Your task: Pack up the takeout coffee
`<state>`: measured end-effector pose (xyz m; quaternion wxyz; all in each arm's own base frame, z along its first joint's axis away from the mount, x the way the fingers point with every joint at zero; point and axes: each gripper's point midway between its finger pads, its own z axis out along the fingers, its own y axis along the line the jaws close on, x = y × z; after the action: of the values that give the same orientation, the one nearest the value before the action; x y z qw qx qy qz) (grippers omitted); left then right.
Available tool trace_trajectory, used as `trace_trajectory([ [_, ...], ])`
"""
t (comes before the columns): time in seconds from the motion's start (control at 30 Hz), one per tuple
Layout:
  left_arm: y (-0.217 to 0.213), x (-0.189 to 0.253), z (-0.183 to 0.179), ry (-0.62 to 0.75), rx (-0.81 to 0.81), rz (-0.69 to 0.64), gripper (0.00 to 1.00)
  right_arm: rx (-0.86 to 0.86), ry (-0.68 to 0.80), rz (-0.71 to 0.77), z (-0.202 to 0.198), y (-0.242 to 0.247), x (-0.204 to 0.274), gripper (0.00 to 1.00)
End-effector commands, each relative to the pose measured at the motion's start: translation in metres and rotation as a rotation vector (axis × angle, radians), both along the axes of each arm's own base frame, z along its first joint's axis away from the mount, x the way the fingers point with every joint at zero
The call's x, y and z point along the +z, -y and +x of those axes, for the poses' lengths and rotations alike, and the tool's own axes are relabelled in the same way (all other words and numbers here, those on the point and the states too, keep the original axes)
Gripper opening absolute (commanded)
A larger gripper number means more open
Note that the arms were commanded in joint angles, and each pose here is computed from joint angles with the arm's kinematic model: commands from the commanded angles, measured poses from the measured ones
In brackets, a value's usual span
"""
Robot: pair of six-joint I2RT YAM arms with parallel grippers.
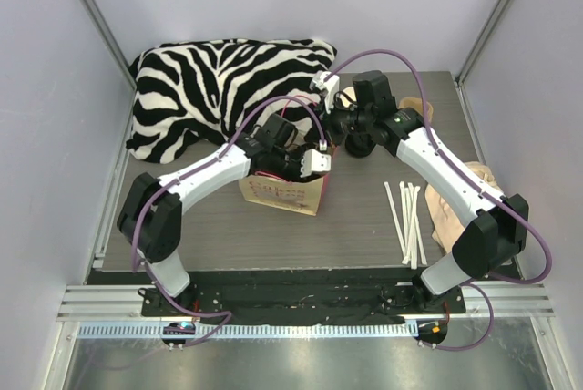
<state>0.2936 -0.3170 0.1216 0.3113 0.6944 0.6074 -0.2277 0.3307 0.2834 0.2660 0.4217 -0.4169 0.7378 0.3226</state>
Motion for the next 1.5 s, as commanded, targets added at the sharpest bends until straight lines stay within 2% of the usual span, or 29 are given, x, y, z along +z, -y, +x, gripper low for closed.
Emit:
trace_trajectory([
  [0.0, -0.042, -0.024, 0.022, 0.023, 0.182, 0.137, 0.48, 0.076, -0.085, 0.008, -0.030, -0.004, 0.003, 0.01],
  [0.13, -0.039, -0.015, 0.021, 0.034, 0.185, 0.112, 0.61, 0.077, -0.084, 0.010, -0.031, -0.004, 0.003, 0.01],
  [0.2, -0.038, -0.011, 0.020, 0.036, 0.178, 0.100, 0.73, 0.077, -0.085, 0.007, -0.031, -0.003, 0.002, 0.01],
  [0.6, -0.027, 0.016, 0.013, 0.025, 0.139, 0.034, 0.91, 0.077, -0.063, -0.003, -0.029, -0.002, 0.002, 0.01],
  [1.0, -0.024, 0.032, 0.011, 0.010, 0.137, 0.019, 1.00, 0.081, -0.046, -0.011, -0.030, 0.000, 0.001, 0.01],
  [1.47, -0.016, 0.072, 0.007, 0.067, 0.102, -0.086, 1.00, 0.085, -0.032, -0.022, -0.029, 0.001, -0.001, 0.01],
])
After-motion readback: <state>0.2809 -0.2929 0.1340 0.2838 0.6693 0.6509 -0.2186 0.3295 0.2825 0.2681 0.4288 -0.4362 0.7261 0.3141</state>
